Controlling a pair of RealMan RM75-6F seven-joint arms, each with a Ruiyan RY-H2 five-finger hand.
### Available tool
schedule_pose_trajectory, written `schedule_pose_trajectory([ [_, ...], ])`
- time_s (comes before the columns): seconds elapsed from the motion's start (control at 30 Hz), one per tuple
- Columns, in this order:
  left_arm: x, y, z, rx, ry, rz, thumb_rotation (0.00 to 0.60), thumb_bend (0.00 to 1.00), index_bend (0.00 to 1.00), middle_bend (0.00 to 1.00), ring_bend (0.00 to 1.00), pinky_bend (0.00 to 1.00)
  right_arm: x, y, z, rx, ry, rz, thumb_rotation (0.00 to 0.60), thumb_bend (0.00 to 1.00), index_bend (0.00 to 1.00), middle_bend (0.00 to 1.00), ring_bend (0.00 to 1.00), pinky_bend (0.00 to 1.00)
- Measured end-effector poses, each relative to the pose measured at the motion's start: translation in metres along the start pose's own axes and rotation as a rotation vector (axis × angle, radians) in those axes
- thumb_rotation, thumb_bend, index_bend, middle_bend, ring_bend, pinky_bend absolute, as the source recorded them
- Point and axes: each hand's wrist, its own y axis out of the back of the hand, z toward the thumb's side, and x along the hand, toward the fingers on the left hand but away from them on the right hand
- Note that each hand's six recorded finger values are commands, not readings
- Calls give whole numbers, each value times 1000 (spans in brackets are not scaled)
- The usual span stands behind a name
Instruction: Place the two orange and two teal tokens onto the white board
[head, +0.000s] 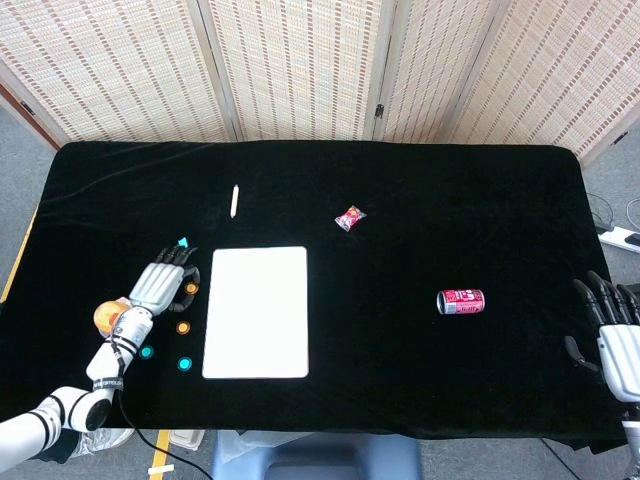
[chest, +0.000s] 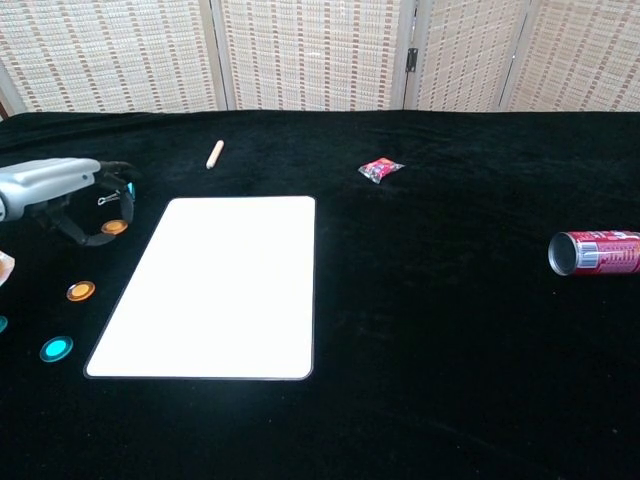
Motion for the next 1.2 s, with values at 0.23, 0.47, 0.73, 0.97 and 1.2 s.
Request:
schedule_pose_trajectory([
  [0.23, 20, 13, 36, 17, -71, 19, 600, 463, 514, 96, 0, 0, 2, 0, -5, -6, -11, -1, 600, 438, 0, 0, 0, 0],
  [0.47, 34, 10, 62, 34, -103, 4, 600, 463, 512, 96, 0, 0, 6, 0, -10, -9, -28, -1, 600, 438, 0, 0, 0, 0],
  [0.73, 39, -2, 67, 67, -92, -42, 600, 435, 294, 82, 0, 0, 7, 1, -13, -10, -35, -3, 600, 438, 0, 0, 0, 0],
  [0.97, 25, 5, 62, 51, -94, -20, 600, 418, 334, 75, 0, 0, 5, 2, -9, -11, -22, -8, 600, 438, 0, 0, 0, 0],
  [1.2, -12, 13, 34, 64, -93, 22, 600, 424, 448, 75, 0, 0, 4, 2, -4, -12, -5, -9, 600, 437, 0, 0, 0, 0],
])
